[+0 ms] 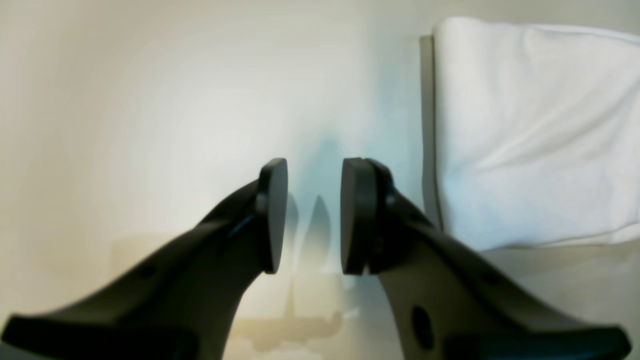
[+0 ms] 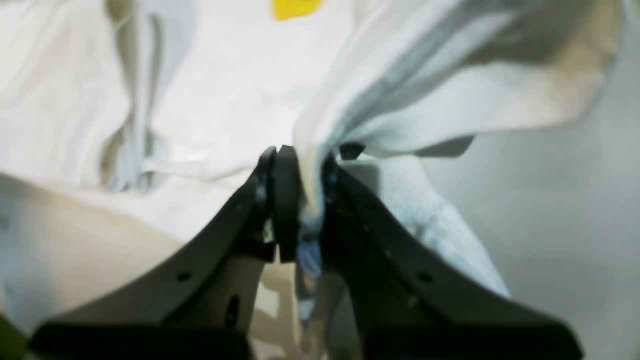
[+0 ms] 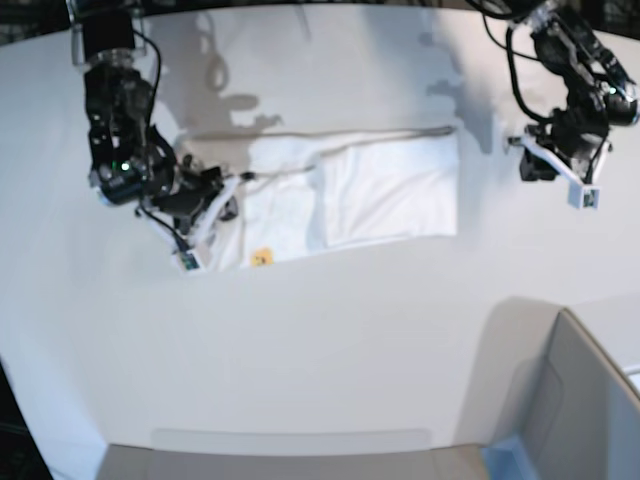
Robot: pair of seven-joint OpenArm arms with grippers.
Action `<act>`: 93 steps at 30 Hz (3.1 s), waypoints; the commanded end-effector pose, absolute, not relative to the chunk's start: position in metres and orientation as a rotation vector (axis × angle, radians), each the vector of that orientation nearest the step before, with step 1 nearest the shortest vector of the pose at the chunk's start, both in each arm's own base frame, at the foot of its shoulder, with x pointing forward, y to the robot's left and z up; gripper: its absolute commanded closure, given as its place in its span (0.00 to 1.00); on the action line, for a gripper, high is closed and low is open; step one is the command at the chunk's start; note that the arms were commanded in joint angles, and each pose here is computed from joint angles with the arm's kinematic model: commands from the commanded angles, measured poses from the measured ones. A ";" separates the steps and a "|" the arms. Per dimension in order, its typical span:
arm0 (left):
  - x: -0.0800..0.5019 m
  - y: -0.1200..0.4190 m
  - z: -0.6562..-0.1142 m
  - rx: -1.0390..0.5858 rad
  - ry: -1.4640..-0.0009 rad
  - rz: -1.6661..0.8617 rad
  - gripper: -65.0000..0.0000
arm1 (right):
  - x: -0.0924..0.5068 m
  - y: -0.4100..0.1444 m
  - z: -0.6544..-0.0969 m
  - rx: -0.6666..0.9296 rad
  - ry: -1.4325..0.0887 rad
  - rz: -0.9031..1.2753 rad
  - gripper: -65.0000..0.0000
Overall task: Layout the t-shirt on the table in an organized manner, then fold the t-shirt properly
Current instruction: 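Lift the shirt end with the right gripper and fold it toward the left gripper, then press the folded bundle with both grippers and release the right gripper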
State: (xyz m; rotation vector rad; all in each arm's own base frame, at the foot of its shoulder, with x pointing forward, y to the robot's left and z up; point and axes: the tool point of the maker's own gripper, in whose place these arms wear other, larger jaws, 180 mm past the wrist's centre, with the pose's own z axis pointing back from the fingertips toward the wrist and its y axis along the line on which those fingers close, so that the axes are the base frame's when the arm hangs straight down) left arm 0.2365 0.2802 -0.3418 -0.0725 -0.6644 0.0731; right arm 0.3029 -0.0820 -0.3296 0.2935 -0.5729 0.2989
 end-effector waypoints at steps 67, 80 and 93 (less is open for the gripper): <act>0.170 0.293 -0.377 -0.027 -0.443 -0.003 0.70 | 0.266 0.186 -0.329 0.375 -0.722 1.085 1.00; 0.173 0.234 -0.399 -0.139 -0.370 -0.175 0.70 | 0.242 0.200 -0.332 0.375 -0.717 1.205 1.00; 0.185 0.235 -0.402 -0.155 -0.378 -0.159 0.70 | 0.238 0.214 -0.323 0.419 -0.756 1.209 1.00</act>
